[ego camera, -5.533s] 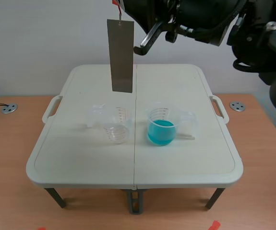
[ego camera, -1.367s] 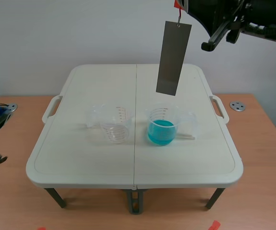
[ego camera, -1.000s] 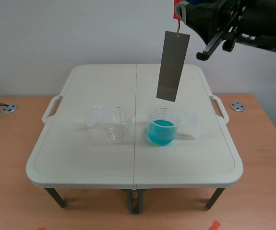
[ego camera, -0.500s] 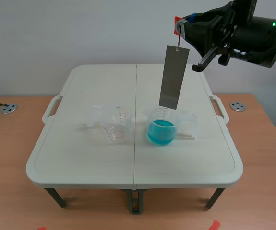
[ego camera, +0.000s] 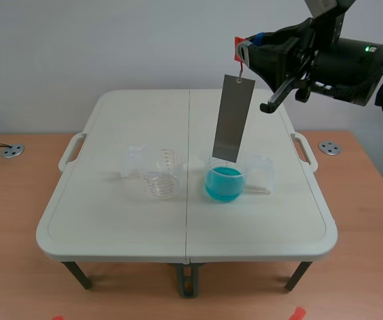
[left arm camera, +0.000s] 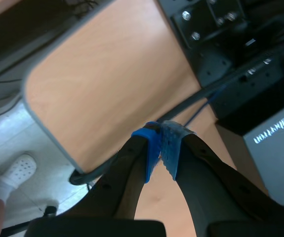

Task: Hold the metal plate by the orange handle, dip it into the blue solution, take it out and point at it, then put the plate back in the beaker on the left.
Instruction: 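Lower the plate into the blue solution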

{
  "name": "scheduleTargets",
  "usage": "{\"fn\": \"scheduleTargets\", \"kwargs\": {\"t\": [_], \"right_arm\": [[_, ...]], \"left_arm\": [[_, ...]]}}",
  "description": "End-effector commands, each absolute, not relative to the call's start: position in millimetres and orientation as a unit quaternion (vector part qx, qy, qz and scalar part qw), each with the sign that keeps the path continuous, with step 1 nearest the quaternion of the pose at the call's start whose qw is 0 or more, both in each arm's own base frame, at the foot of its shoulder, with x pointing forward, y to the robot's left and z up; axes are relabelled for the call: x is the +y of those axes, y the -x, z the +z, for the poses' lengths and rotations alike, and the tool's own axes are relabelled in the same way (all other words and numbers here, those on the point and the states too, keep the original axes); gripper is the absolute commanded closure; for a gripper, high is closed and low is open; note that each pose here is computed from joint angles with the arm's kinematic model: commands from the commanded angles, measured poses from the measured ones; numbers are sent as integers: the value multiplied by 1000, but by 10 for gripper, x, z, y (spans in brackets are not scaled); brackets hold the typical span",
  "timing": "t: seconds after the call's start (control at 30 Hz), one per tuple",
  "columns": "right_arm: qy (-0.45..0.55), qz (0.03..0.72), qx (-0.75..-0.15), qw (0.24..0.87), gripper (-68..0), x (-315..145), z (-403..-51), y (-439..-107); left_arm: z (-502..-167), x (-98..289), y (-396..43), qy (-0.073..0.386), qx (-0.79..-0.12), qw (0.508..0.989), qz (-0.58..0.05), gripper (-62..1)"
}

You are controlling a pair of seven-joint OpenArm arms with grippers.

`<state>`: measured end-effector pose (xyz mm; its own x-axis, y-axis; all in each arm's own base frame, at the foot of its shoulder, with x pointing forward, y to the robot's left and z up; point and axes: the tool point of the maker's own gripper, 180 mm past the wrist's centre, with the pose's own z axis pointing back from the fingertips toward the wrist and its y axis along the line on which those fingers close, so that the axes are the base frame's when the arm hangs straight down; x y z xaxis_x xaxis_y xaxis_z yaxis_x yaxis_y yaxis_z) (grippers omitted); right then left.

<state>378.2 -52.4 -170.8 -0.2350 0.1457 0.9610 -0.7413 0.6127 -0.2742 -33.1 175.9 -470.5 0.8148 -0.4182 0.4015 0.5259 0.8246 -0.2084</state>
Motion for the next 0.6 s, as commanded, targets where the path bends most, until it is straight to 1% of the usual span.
{"fn": "scheduleTargets", "kwargs": {"t": [0.0,0.17,0.4,0.57], "right_arm": [[-219,383,-699,563,-14,-518,-1571,-3788],[-229,381,-694,566,-14,-475,-1660,-3778],[-235,359,-691,582,-14,-535,-1854,-3843],[-233,363,-683,589,-13,-477,-1985,-3851]], "left_arm": [[-4705,1696,420,168,-166,940,-248,-18],[-4750,1631,599,181,-144,939,-253,-18],[-4793,1614,663,185,-134,939,-257,-19],[-4797,1611,685,186,-131,939,-257,-18]]}}
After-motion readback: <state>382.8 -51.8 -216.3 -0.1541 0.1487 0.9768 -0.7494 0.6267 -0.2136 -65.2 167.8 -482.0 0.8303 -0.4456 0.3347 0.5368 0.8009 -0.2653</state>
